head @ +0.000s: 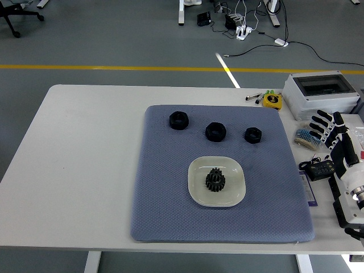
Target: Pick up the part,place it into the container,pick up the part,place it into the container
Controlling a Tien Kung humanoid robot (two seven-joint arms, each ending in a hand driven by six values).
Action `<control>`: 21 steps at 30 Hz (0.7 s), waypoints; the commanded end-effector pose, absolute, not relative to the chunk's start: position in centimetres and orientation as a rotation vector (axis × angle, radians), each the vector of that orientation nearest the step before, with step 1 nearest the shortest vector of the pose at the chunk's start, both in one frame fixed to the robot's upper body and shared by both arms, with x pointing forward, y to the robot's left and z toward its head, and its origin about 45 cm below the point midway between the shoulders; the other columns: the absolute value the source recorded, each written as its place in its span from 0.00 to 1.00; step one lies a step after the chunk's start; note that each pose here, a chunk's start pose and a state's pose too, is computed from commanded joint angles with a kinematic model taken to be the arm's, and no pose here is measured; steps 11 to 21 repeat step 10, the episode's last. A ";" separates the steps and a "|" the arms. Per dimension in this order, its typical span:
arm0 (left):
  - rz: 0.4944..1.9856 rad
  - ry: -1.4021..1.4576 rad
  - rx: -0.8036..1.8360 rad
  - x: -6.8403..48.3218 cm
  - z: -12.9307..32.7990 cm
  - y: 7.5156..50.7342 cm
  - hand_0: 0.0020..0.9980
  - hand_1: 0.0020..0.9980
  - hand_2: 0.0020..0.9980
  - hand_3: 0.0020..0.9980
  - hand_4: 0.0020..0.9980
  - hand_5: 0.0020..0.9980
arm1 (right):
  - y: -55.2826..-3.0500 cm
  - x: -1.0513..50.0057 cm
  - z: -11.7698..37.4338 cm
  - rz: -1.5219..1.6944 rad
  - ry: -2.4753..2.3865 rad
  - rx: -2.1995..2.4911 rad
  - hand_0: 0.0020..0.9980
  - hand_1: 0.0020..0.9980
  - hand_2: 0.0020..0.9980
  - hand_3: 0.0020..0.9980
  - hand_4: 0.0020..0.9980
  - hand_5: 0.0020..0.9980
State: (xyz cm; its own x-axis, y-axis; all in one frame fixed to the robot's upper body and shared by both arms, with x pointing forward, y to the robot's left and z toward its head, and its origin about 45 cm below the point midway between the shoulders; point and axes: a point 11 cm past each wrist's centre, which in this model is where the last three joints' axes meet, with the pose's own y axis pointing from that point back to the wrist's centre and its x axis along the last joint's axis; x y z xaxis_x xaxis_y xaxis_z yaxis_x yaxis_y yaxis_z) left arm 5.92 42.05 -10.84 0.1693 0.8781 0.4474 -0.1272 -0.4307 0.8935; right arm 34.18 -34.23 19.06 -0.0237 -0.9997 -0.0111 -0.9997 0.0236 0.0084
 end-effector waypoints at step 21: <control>1.414 0.745 1.554 5.9 -10.8 42.1 0.71 0.63 0.67 0.58 0.68 0.64 | -34.1 34.1 18.8 0.031 2.254 -2.193 0.79 0.78 0.80 0.83 1.00 1.00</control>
